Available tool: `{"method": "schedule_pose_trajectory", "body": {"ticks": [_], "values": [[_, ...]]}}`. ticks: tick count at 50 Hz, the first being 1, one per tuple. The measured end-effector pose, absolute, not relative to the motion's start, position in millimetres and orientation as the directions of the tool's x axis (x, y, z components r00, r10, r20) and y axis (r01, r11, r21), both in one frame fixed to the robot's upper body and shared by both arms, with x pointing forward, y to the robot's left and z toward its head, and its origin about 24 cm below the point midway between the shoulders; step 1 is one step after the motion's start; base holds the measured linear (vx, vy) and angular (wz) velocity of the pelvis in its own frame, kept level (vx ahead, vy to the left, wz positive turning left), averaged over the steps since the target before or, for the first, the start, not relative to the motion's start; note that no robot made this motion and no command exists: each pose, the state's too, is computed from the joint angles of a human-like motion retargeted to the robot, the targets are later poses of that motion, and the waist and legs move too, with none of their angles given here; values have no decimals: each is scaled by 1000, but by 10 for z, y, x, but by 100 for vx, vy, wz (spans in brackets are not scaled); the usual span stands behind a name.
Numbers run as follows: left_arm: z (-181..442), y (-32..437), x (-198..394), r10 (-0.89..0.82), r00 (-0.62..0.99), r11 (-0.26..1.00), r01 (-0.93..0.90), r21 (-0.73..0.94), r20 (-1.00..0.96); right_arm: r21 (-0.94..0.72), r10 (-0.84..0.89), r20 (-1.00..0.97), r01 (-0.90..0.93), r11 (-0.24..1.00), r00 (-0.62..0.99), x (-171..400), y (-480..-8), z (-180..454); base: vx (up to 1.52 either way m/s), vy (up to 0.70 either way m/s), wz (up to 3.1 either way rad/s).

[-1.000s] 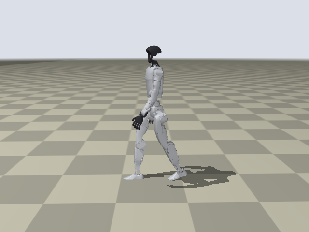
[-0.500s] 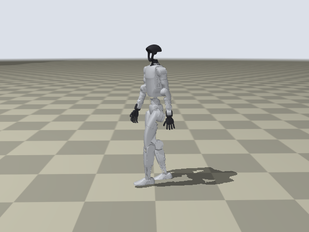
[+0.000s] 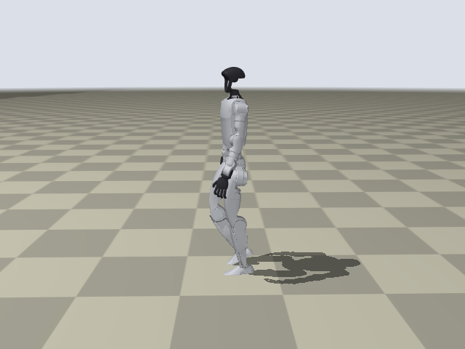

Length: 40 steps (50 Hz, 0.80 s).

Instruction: Walk run

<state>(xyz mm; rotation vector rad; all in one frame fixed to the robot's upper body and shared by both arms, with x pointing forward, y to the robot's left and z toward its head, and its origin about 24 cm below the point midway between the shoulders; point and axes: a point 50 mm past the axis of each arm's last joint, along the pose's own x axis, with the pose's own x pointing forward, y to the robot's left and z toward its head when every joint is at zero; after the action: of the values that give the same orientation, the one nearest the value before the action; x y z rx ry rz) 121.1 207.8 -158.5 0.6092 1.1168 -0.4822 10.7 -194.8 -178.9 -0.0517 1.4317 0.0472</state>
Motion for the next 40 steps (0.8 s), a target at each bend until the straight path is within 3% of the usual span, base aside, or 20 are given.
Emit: {"method": "schedule_pose_trajectory", "body": {"ticks": [7, 13, 20, 30, 40], "values": [[-1353, 2133, 1728, -80, 543, 750, 585, 308, -836, -25, -24, -994, -7, 1000, 108, -97, -1938, -1787, 53, -9, 42], [-1346, 2121, 1708, -103, 554, 743, 595, 307, -826, -2, -5, -996, 39, 999, 94, -128, -1879, -1793, 55, -12, 33], [-1619, 2096, 982, -71, 367, 757, 625, 190, -927, 48, 49, -995, -8, 999, 86, -61, -1868, -1796, 53, -18, 41], [-1773, 2014, -204, -25, -17, 824, 565, -30, -1000, 47, 67, -964, -82, 996, 256, 545, -1867, -1761, 39, -15, 27], [-1763, 1985, -408, -27, -78, 851, 521, -64, -997, 38, 87, -902, -121, 992, 424, 1044, -1842, -1657, 26, -5, -5]]}}
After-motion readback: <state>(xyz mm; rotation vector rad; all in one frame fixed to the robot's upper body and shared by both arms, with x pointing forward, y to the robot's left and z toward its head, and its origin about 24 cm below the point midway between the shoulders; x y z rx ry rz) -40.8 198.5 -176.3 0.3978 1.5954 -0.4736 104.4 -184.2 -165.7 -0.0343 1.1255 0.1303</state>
